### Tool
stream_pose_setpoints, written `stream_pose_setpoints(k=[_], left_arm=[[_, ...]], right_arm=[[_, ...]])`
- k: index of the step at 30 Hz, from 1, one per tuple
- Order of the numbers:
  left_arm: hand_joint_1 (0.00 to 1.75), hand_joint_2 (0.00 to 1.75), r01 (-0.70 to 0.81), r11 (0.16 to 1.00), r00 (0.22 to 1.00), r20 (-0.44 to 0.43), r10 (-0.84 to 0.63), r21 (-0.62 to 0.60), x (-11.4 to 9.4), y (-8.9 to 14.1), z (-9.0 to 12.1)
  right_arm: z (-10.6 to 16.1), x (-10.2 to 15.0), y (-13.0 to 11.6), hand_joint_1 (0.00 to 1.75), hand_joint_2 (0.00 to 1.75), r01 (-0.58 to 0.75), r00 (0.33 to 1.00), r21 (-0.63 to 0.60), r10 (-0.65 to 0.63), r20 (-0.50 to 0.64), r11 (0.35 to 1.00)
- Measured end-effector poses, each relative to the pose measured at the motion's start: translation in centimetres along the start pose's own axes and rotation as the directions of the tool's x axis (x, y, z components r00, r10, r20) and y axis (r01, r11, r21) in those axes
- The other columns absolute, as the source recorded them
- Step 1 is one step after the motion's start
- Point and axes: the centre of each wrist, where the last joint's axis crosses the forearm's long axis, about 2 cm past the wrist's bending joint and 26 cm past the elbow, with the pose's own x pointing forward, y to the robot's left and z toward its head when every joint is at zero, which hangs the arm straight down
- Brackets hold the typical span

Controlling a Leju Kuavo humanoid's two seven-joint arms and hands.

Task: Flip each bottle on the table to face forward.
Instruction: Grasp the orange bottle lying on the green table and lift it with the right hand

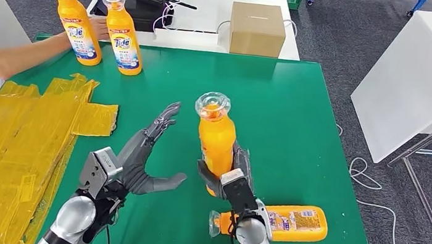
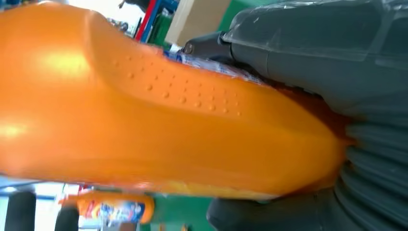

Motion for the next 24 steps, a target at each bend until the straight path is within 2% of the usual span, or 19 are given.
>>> stream_pose_setpoints(k=[8, 13, 19, 24], left_arm=[[0.0, 1.75, -0.004, 1.0, 1.0, 0.001, 0.004, 0.0, 0.0, 0.1, -0.2], [0.0, 1.75, -0.021, 1.0, 1.0, 0.004, 0.021, 0.002, -0.1, 0.3, -0.4], [0.0, 1.75, -0.051, 0.999, 0.999, 0.007, 0.051, 0.002, -0.2, 0.4, -0.5], [0.0, 1.75, -0.091, 0.996, 0.996, 0.004, 0.091, -0.01, -0.3, 0.7, -0.3]], right_arm=[[-0.1, -0.1, 0.8, 1.75, 1.75, -0.02, 1.0, 0.036, 0.02, 0.002, 0.999], [-0.4, 0.2, 2.4, 1.75, 1.75, -0.174, 0.982, 0.093, 0.165, 0.093, 0.98], [-0.3, 1.4, 4.8, 1.75, 1.75, -0.406, 0.887, 0.051, 0.379, 0.265, 0.913], [-1.0, 2.5, 5.7, 1.75, 1.75, -0.533, 0.788, -0.02, 0.504, 0.354, 0.846]])
